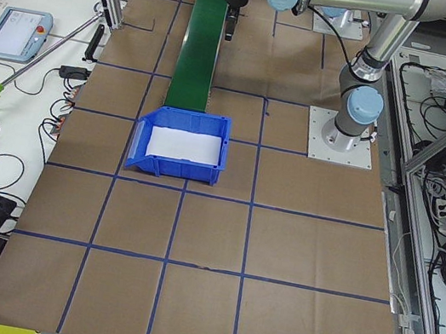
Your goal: Transport two buttons from left to right
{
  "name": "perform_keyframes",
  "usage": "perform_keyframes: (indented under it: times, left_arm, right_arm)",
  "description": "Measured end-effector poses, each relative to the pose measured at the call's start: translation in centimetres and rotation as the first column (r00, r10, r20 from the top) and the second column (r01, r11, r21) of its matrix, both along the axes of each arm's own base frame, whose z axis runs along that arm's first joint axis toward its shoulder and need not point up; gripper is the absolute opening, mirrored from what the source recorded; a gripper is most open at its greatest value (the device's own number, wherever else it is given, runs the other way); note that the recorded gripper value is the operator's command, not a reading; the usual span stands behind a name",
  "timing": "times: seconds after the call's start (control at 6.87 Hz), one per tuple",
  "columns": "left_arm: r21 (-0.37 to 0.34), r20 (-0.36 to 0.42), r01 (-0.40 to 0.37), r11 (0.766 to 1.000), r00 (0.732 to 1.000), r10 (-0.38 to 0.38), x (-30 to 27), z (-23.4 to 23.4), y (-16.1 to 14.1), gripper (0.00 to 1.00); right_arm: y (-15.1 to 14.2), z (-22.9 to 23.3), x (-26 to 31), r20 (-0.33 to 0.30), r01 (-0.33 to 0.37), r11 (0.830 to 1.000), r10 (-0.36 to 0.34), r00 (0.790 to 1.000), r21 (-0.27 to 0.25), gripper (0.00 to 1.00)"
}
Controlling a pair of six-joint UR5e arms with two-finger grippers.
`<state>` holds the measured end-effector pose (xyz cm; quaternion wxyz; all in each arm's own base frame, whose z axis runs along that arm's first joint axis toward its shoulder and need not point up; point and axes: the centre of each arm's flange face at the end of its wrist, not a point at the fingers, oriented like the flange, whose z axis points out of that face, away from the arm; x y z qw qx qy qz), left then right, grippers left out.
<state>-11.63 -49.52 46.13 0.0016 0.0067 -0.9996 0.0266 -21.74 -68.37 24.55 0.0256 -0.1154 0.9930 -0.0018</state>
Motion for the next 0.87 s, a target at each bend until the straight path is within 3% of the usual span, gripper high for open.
perform_keyframes:
  times: [0.29, 0.44, 0.58, 0.87]
  left_arm:
    - [0.000, -0.001, 0.000, 1.000, 1.000, 0.000, 0.0, 0.0, 0.0, 1.00]
    - [0.000, -0.001, 0.000, 1.000, 1.000, 0.000, 0.0, 0.0, 0.0, 1.00]
    - [0.000, -0.001, 0.000, 1.000, 1.000, 0.000, 0.0, 0.0, 0.0, 1.00]
    - [0.000, -0.001, 0.000, 1.000, 1.000, 0.000, 0.0, 0.0, -0.1, 1.00]
  right_arm:
    - [-0.1, 1.2, 0.2, 0.011, 0.000, 1.000, 0.000, 1.000, -0.024, 0.81]
    - [0.1, 2.9, 0.4, 0.006, 0.000, 0.999, 0.000, 1.000, -0.043, 0.99]
    - [0.5, 5.1, 0.7, -0.002, -0.001, 0.997, 0.001, 1.000, -0.071, 1.00]
    - [1.6, 11.6, 2.4, 0.009, -0.010, 0.984, 0.012, 1.000, -0.178, 1.00]
